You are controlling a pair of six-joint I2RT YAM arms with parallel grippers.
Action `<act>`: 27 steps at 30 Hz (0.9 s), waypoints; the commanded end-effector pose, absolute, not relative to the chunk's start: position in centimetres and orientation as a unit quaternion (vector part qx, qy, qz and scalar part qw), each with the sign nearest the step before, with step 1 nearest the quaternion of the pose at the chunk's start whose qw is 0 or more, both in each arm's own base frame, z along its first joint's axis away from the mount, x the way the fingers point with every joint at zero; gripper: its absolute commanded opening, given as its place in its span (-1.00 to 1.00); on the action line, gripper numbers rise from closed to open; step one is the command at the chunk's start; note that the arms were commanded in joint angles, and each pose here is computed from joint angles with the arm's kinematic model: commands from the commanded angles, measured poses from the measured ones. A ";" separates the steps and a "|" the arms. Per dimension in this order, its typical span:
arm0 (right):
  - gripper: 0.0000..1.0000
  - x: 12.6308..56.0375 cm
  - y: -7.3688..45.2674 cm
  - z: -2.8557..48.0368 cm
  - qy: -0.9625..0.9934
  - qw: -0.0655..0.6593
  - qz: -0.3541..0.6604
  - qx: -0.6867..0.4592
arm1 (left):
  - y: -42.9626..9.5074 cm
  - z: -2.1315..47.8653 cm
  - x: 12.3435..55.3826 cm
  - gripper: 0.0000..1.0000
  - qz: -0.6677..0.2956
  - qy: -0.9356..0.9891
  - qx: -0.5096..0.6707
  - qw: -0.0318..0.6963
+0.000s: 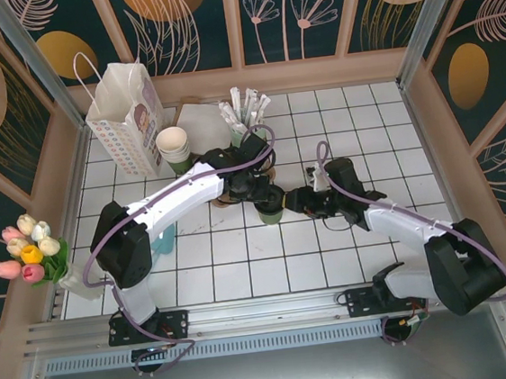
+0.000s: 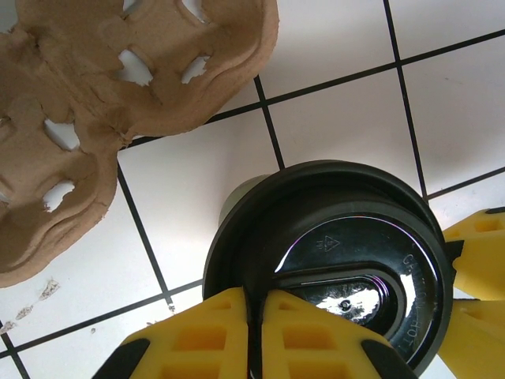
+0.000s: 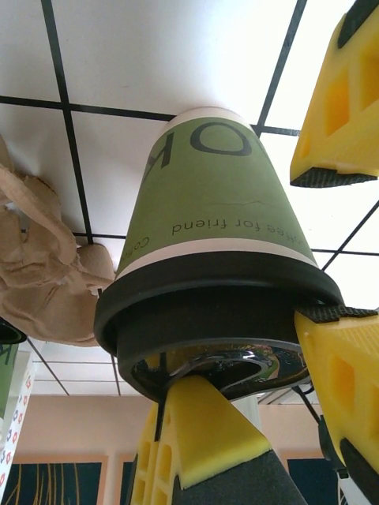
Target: Pack the takeout coffee
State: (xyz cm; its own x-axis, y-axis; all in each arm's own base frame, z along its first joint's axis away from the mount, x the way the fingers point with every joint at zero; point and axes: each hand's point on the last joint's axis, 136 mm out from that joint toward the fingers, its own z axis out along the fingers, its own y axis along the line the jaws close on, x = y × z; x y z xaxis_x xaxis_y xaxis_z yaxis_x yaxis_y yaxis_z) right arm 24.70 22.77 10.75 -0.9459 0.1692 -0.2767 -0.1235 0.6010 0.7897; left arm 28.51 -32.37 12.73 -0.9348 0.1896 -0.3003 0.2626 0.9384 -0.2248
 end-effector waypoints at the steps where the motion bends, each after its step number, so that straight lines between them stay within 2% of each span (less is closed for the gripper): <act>1: -0.09 23.2 20.8 6.2 0.923 0.116 0.365 0.042 | -31.7 9.3 27.0 -0.81 -0.098 0.983 0.129 0.085; 6: 0.04 24.5 22.0 9.3 0.906 0.142 0.396 0.030 | -32.1 9.9 27.5 -0.80 -0.104 0.982 0.124 0.094; 10: 0.41 26.3 22.6 13.7 0.887 0.197 0.417 0.012 | -32.0 10.1 27.6 -0.79 -0.102 0.983 0.121 0.097; 12: 0.52 26.8 22.6 14.7 0.884 0.216 0.414 0.005 | -32.0 10.0 27.6 -0.79 -0.102 0.983 0.120 0.096; 15: 0.69 26.8 22.9 14.9 0.880 0.220 0.420 -0.015 | -32.1 10.1 27.6 -0.78 -0.104 0.983 0.118 0.097; 20: 0.77 26.7 24.0 15.1 0.882 0.210 0.419 -0.041 | -32.4 10.6 27.8 -0.76 -0.108 0.982 0.118 0.100; 27: 0.98 27.7 23.8 12.9 0.926 0.176 0.334 -0.018 | -32.7 10.9 27.9 -0.73 -0.115 0.981 0.118 0.100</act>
